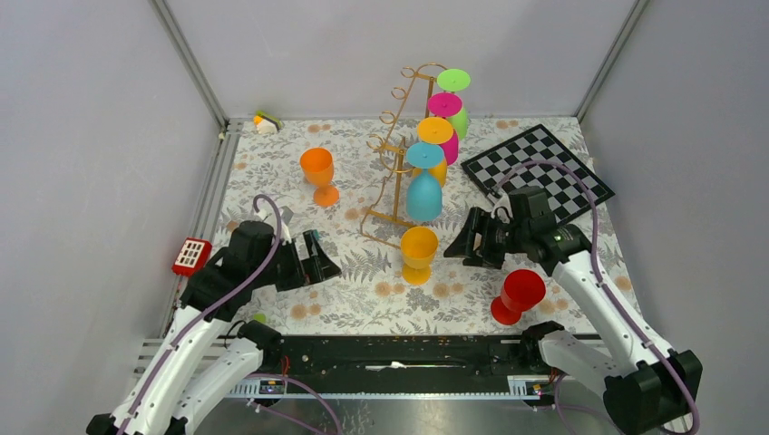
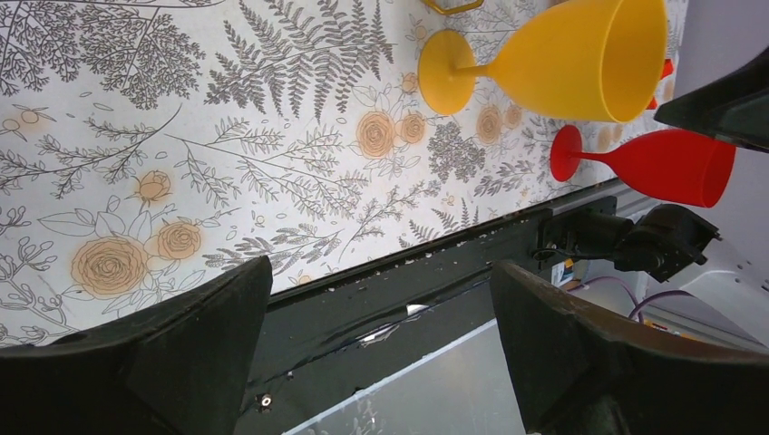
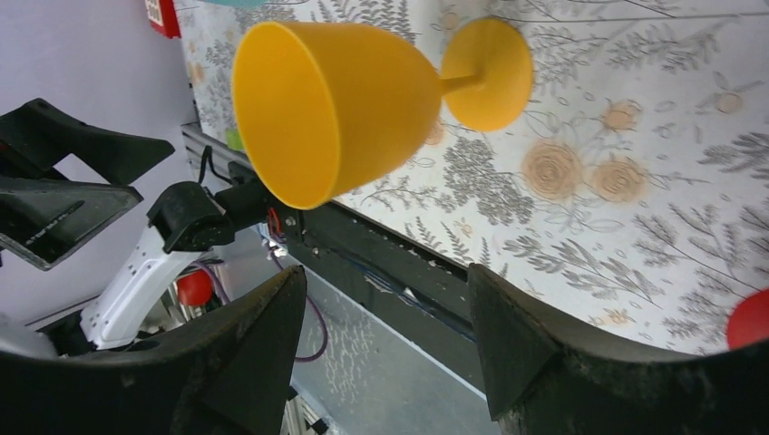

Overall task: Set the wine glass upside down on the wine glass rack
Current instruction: Pick up the wine glass at the center of the board.

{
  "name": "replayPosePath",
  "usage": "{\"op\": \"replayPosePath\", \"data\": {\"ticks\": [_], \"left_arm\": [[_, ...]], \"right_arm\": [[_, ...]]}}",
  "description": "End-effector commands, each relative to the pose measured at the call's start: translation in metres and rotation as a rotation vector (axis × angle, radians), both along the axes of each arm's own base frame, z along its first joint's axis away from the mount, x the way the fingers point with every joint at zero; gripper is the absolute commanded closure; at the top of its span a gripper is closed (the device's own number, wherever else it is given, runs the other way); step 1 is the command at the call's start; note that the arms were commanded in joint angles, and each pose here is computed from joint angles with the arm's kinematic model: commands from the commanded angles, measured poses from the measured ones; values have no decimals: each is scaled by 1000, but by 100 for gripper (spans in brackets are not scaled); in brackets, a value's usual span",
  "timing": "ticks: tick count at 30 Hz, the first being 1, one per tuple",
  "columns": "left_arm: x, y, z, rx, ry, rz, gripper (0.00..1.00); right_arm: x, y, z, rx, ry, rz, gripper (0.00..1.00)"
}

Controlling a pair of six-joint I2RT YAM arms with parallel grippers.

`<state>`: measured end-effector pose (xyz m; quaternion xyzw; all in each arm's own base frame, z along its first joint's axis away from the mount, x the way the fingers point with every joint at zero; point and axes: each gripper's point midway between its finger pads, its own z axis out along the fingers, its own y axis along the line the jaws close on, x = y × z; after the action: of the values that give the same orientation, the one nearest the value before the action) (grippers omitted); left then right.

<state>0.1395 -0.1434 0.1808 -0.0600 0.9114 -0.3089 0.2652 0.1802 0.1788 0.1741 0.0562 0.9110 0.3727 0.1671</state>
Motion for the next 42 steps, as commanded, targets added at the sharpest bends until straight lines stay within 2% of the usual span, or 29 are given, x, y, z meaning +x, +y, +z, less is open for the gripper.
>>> {"op": "replayPosePath", "data": {"ticks": [1, 12, 19, 25, 29, 37, 42], "left_arm": [[-2, -3, 12, -53, -28, 7, 1], [-6, -1, -5, -79, 13, 61, 1], [-6, -1, -8, -75, 18, 66, 1], [-5, 0, -14, -63, 34, 71, 1], [-4, -3, -14, -71, 40, 66, 1], [-3, -8, -7, -104, 26, 51, 1], [-2, -9, -1, -116, 16, 50, 1]], "right_arm": [[21, 23, 22, 52, -52, -6, 27], [39, 42, 1, 6, 29, -18, 28], [44, 29, -19, -103, 40, -52, 37], [41, 22, -27, -158, 45, -31, 56], [35, 23, -23, -131, 44, -21, 64], [22, 18, -20, -119, 30, -15, 98], [13, 13, -15, -138, 19, 12, 100]]}}
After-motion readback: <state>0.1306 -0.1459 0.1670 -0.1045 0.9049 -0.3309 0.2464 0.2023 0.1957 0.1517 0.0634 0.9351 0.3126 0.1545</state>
